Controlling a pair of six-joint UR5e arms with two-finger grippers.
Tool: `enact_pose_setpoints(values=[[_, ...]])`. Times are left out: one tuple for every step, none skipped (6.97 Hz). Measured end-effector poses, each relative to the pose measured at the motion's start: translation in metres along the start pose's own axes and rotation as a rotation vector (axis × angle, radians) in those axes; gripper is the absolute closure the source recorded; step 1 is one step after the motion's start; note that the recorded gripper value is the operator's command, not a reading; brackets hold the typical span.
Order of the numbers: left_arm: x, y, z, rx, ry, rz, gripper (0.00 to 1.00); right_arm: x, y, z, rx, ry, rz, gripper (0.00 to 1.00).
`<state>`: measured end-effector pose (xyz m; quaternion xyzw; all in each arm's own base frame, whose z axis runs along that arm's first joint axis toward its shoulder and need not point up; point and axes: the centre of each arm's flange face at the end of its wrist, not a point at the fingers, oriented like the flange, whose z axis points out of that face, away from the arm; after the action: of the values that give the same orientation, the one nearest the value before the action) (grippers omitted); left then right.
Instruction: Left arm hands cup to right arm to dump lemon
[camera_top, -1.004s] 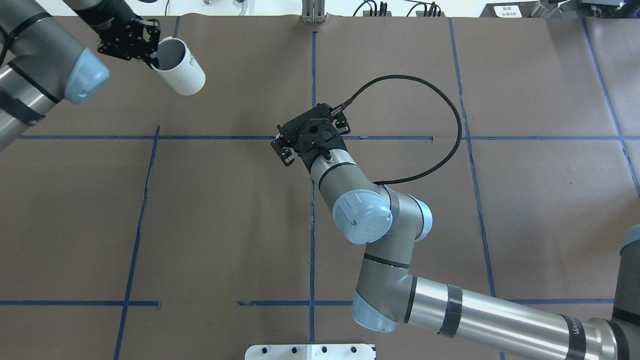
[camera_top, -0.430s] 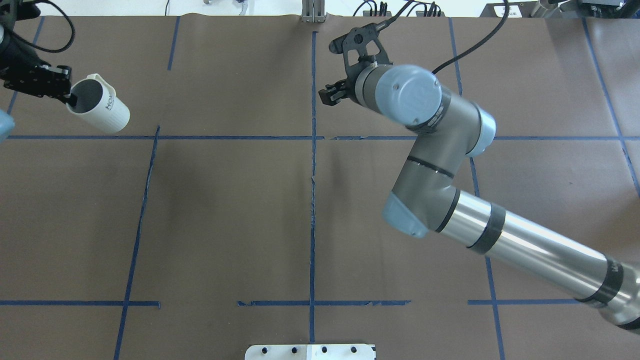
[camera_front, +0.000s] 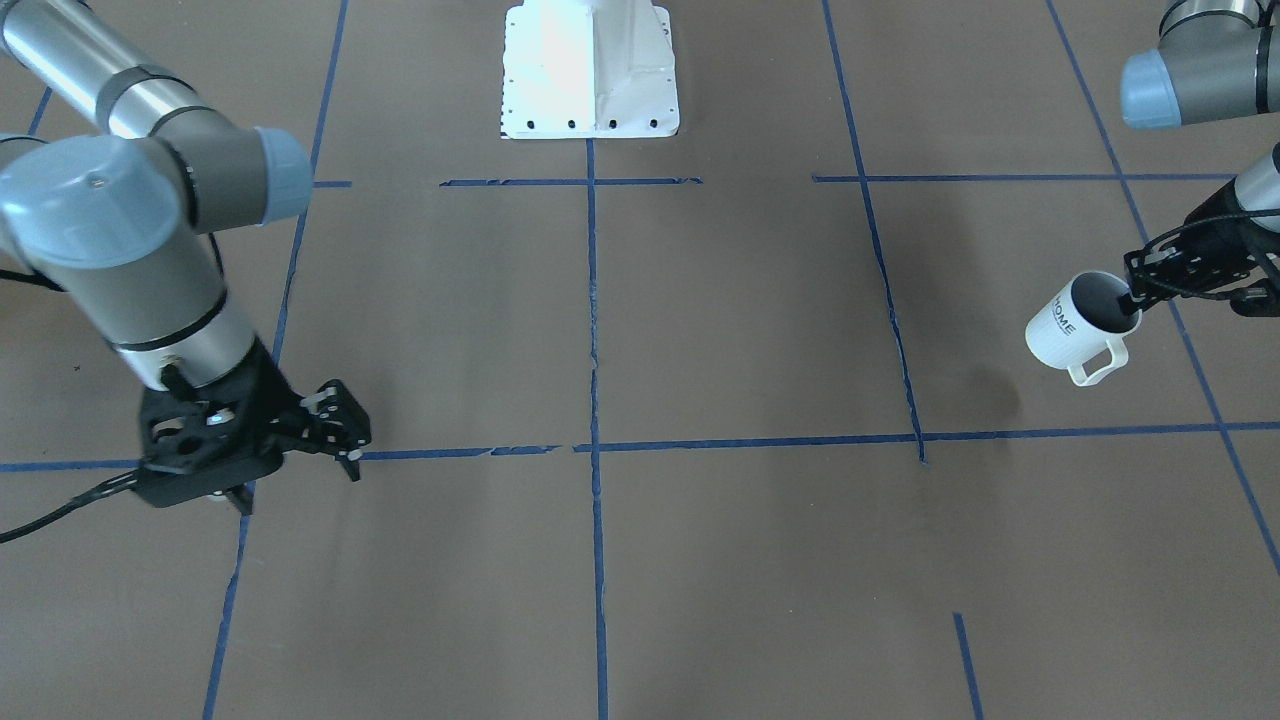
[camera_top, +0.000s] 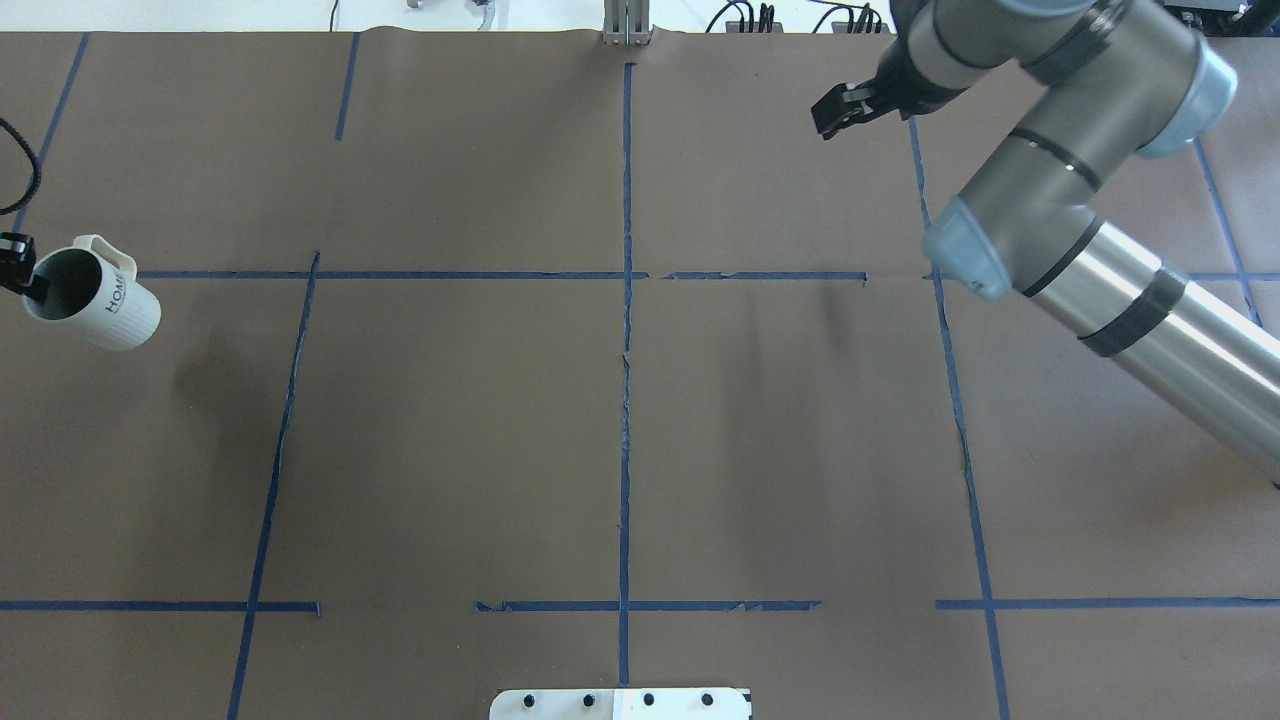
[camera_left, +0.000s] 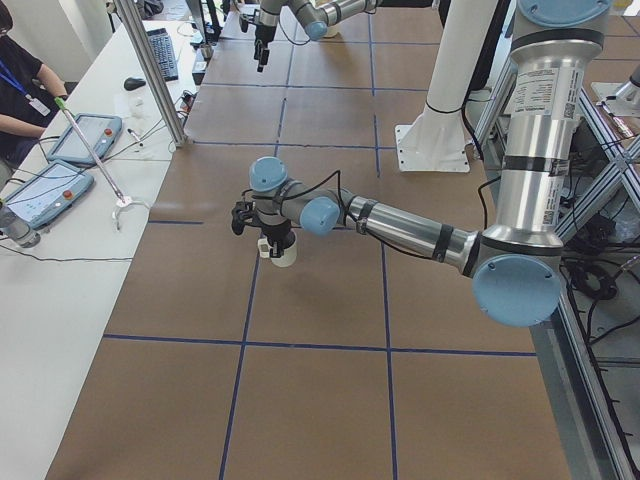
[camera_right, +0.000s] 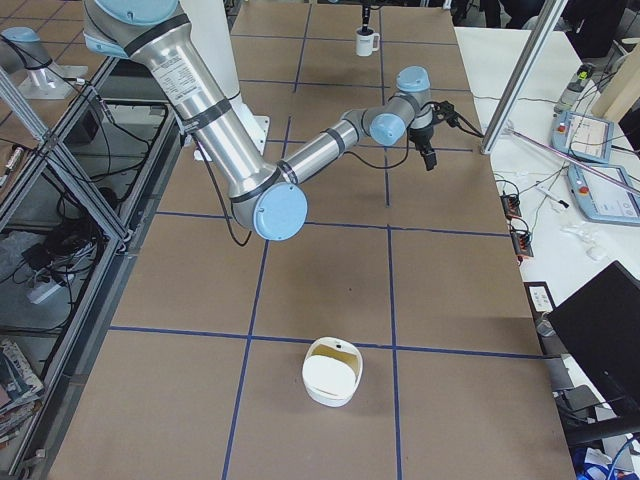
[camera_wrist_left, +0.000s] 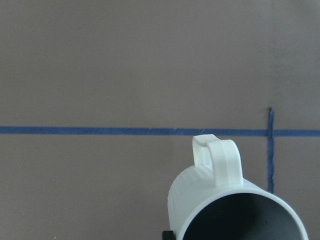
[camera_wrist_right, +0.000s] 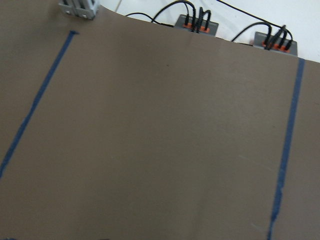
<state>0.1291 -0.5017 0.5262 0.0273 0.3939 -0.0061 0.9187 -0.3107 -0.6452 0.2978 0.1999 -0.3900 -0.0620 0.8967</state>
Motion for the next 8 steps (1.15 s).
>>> enact_pose_setpoints(values=[[-0.014,0.009,0.005,0.012,-0.031,0.003,1.0,0.049,-0.002,-0.012,-0.036,0.019,0.007,0.0],[-0.022,0.015,0.009,0.012,-0.044,0.004,1.0,0.09,-0.003,-0.026,-0.075,0.05,-0.005,0.0],[-0.025,0.017,0.012,0.007,-0.049,0.004,1.0,0.122,-0.003,-0.044,-0.117,0.074,-0.03,0.0],[-0.025,0.019,0.015,0.004,-0.048,0.007,1.0,0.153,0.004,-0.064,-0.151,0.086,-0.046,0.0],[-0.022,0.02,0.019,-0.001,-0.046,0.013,1.0,0.178,0.017,-0.077,-0.178,0.076,-0.037,0.0],[-0.017,0.023,0.026,-0.014,-0.044,0.022,1.0,0.197,0.031,-0.085,-0.194,0.056,-0.018,0.0],[-0.011,0.026,0.032,-0.027,-0.042,0.031,1.0,0.206,0.042,-0.088,-0.2,0.045,-0.009,0.0],[-0.007,0.028,0.037,-0.04,-0.041,0.038,0.99,0.21,0.048,-0.089,-0.203,0.042,-0.004,0.0]])
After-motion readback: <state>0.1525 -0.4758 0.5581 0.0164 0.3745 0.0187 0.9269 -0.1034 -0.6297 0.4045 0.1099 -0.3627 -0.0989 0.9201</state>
